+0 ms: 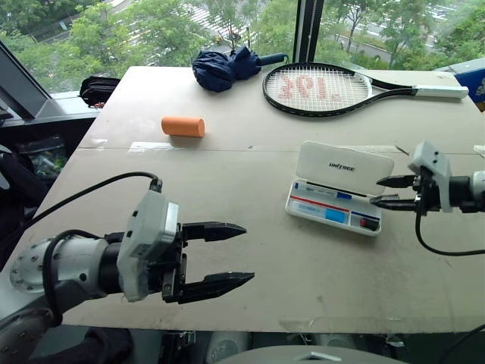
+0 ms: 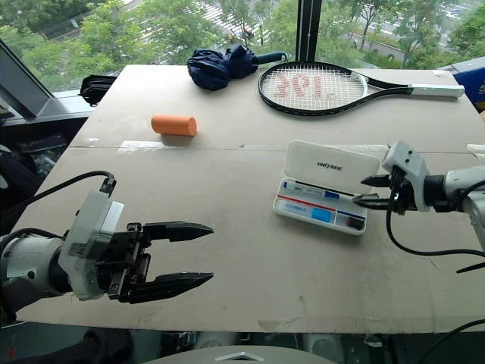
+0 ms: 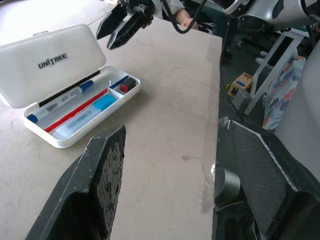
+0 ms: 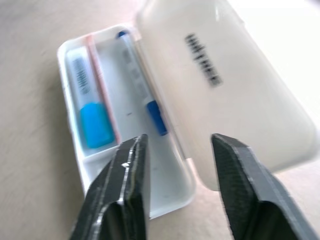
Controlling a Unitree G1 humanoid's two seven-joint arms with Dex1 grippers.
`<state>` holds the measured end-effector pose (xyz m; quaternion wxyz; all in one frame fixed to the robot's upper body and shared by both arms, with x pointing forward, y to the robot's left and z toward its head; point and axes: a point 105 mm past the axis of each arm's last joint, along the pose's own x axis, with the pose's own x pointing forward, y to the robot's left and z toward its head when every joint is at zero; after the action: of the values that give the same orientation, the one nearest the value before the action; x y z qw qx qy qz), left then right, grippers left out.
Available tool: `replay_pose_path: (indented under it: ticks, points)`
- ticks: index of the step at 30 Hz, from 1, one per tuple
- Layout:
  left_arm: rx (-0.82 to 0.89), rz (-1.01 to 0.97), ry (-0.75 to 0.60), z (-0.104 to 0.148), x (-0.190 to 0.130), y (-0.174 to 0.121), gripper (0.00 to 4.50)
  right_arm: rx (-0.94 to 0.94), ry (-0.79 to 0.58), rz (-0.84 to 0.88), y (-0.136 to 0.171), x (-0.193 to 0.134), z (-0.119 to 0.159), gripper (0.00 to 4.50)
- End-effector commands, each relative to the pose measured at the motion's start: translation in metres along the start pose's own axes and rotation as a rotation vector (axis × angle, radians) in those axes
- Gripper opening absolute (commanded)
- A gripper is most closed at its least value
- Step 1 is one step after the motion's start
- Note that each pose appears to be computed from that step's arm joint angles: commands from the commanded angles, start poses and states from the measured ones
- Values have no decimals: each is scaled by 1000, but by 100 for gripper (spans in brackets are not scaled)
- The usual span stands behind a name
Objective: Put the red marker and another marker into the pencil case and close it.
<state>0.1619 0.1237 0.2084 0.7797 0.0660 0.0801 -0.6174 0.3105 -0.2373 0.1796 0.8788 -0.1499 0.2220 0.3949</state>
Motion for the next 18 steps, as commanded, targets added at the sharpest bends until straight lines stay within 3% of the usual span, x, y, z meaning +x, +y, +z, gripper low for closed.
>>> replay_pose_path:
  ticks: [1,2,6,9,14,18]
  points:
    - [18,7,-4,0,0,5,328,125,-24,-147,-25,-16,11,40]
    - [14,13,-4,-2,-1,10,328,157,-28,-194,-34,-18,14,8]
    - [8,27,0,-10,0,25,328,185,23,-411,-73,-15,17,8]
    - [11,28,1,-15,-1,29,328,217,38,-442,-87,8,21,8]
    - [18,39,-4,-22,-6,25,328,229,80,-241,-74,48,25,8]
    - [15,50,-5,-27,-10,20,328,204,40,25,-45,52,43,8]
